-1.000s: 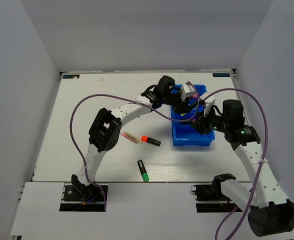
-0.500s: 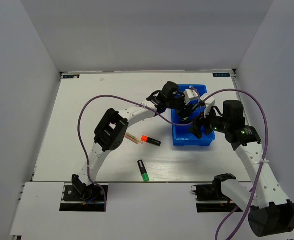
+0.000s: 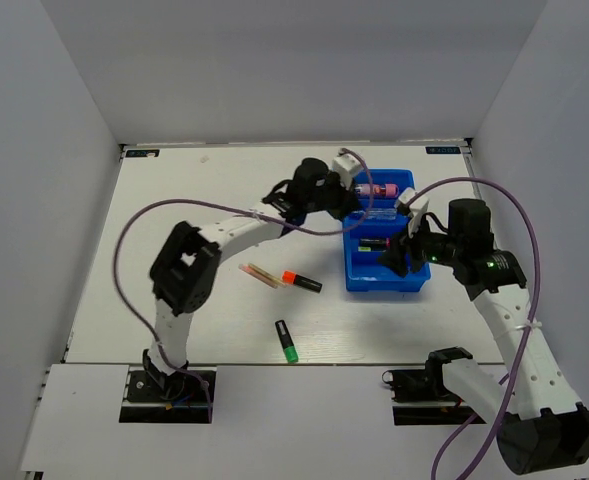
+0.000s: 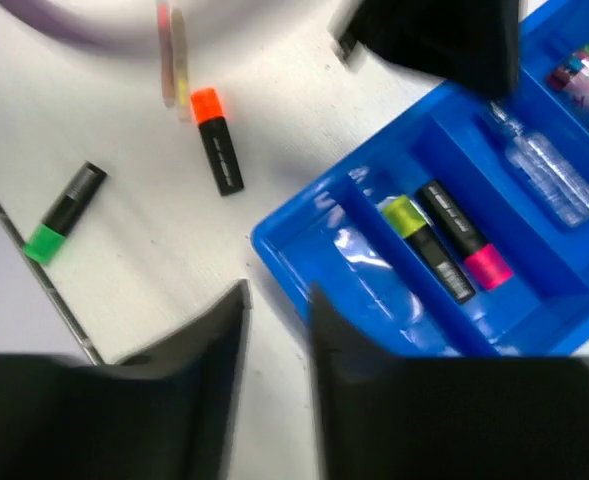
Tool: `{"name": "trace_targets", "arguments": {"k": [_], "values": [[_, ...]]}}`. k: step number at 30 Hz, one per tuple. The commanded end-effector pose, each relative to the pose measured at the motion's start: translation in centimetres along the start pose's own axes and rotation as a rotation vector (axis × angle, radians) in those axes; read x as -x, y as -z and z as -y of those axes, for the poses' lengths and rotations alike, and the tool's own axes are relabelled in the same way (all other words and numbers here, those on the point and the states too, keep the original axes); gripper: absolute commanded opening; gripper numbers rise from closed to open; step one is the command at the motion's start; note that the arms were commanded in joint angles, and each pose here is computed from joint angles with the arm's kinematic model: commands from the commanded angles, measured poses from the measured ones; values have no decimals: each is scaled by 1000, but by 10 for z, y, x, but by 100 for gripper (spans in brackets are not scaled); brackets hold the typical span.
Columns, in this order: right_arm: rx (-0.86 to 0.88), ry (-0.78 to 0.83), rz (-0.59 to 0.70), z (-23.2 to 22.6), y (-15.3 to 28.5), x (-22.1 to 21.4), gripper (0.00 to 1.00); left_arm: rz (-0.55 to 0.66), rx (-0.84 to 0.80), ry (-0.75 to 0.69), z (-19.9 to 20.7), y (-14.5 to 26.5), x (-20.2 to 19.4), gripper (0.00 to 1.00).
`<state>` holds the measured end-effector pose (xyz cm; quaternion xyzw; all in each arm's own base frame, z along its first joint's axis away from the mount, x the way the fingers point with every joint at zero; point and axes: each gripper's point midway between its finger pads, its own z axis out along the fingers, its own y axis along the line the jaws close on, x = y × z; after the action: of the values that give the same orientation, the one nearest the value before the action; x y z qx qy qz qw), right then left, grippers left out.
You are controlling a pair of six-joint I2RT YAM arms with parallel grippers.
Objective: Sort the stationery into containers
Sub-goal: Place the pen in the storage box, then pick up the pen from the center of the board.
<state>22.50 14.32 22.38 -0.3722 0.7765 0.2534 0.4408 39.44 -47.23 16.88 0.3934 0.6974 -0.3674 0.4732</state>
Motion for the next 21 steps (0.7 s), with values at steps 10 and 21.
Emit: {"name": "trace_targets", "arguments": {"k": [10,21], "values": [[321,-156,-243,-27,-60,-6,73,-337,954,670,3,317,-95,66],[188,193,-520,-54,-185,-41,75,-235,1069,849,49,429,-180,79]]}}
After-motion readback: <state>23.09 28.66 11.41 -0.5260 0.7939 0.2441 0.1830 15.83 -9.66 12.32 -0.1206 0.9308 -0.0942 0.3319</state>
